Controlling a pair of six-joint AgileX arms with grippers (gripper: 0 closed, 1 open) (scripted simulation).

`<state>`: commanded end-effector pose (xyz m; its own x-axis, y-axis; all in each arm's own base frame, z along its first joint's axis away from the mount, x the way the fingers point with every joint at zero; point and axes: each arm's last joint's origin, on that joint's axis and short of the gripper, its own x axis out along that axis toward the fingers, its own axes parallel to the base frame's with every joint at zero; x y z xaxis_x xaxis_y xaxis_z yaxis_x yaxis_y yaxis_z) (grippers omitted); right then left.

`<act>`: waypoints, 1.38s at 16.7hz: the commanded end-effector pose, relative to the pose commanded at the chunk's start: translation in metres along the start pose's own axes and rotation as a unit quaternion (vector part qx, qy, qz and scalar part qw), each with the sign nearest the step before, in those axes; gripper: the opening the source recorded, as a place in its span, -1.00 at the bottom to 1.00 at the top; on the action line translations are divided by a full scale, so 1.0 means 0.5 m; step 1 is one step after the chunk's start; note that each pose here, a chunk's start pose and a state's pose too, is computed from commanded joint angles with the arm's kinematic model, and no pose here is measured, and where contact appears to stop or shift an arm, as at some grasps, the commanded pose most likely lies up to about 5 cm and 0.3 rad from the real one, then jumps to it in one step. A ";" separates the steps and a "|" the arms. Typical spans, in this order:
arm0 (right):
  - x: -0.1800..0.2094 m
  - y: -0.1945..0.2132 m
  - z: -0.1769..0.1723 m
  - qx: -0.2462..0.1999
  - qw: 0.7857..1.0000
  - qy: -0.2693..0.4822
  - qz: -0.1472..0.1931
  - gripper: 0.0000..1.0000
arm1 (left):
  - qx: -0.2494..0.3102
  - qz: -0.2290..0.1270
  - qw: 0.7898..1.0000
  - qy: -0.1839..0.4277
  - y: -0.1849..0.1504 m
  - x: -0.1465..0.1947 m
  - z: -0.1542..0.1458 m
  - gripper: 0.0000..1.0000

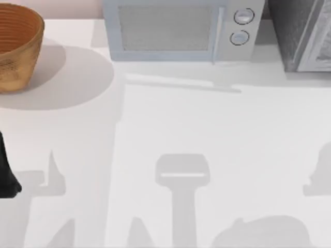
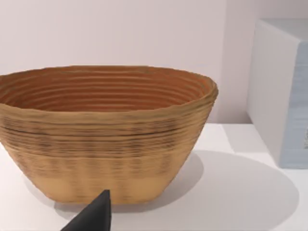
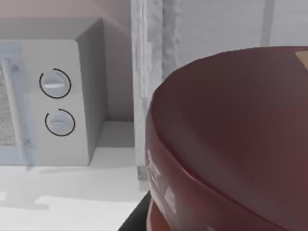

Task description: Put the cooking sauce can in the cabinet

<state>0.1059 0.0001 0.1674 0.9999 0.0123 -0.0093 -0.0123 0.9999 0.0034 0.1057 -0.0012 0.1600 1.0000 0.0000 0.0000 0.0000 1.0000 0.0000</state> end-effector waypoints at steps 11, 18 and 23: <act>0.065 0.024 0.386 0.009 1.000 0.016 -0.002 -1.00 | 0.000 0.000 1.000 0.000 0.000 0.000 0.000 1.00; 0.189 0.060 0.638 0.004 1.000 0.001 -0.010 -1.00 | 0.000 0.000 1.000 0.000 0.000 0.000 0.000 1.00; 0.258 0.087 0.717 0.000 1.000 -0.005 -0.005 -1.00 | 0.000 0.000 1.000 0.000 0.000 0.000 0.000 1.00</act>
<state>0.2376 0.0439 0.5246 1.0000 0.0016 0.0005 -0.0016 1.0000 0.0030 0.1057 -0.0012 0.1600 1.0000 0.0000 0.0000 0.0000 1.0000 0.0000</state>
